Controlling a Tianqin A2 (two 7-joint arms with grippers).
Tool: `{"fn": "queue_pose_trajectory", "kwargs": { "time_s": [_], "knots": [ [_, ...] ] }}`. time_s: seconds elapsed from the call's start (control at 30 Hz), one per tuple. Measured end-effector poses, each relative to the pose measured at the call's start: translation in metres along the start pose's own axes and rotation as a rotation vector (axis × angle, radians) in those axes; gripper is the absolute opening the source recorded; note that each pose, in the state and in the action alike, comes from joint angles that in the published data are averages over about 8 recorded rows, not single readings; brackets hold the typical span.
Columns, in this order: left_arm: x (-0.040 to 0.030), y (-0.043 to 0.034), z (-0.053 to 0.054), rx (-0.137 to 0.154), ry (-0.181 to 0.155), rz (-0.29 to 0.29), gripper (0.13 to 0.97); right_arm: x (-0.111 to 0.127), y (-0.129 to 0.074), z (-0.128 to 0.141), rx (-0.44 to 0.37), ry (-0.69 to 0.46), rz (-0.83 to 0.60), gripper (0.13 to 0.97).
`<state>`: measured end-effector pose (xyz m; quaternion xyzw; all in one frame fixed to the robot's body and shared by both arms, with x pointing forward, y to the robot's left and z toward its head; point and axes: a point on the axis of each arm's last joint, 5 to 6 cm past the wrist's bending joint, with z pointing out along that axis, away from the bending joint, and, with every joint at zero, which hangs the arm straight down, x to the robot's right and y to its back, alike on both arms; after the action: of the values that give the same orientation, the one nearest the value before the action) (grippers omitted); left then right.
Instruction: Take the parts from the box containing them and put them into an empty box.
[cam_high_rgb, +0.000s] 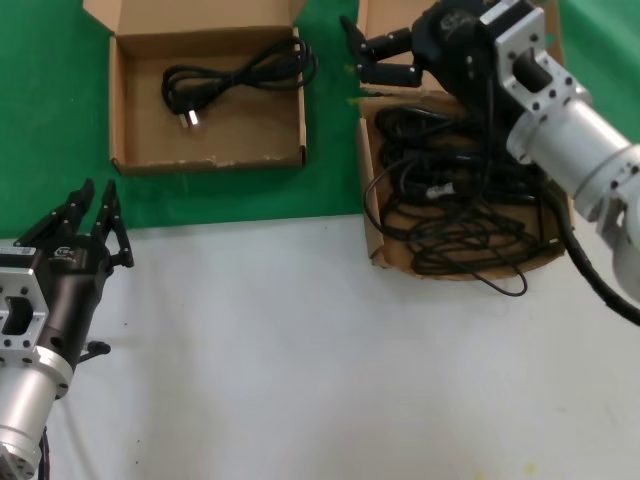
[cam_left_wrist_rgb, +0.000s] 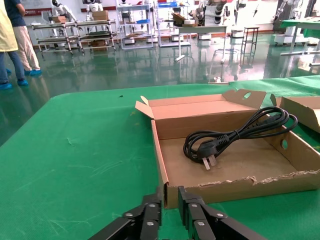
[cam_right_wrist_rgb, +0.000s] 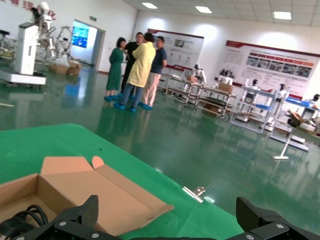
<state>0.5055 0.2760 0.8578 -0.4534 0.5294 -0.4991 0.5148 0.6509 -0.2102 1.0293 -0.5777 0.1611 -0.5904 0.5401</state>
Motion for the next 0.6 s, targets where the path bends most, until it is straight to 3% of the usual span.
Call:
{"fn": "queue_pose_trajectory", "kwargs": {
  "time_s": [0.27,0.6],
  "knots": [
    [-0.0004,0.0003,0.000,-0.001,-0.003,-0.002,0.246,-0.008,0.016,-0.018,-0.032,0.030,0.055,0.966],
    [-0.0010,0.0008,-0.001,-0.003,-0.006,-0.005,0.419,-0.019,0.036,-0.044,-0.079,0.073,0.124,0.966]
  ]
}}
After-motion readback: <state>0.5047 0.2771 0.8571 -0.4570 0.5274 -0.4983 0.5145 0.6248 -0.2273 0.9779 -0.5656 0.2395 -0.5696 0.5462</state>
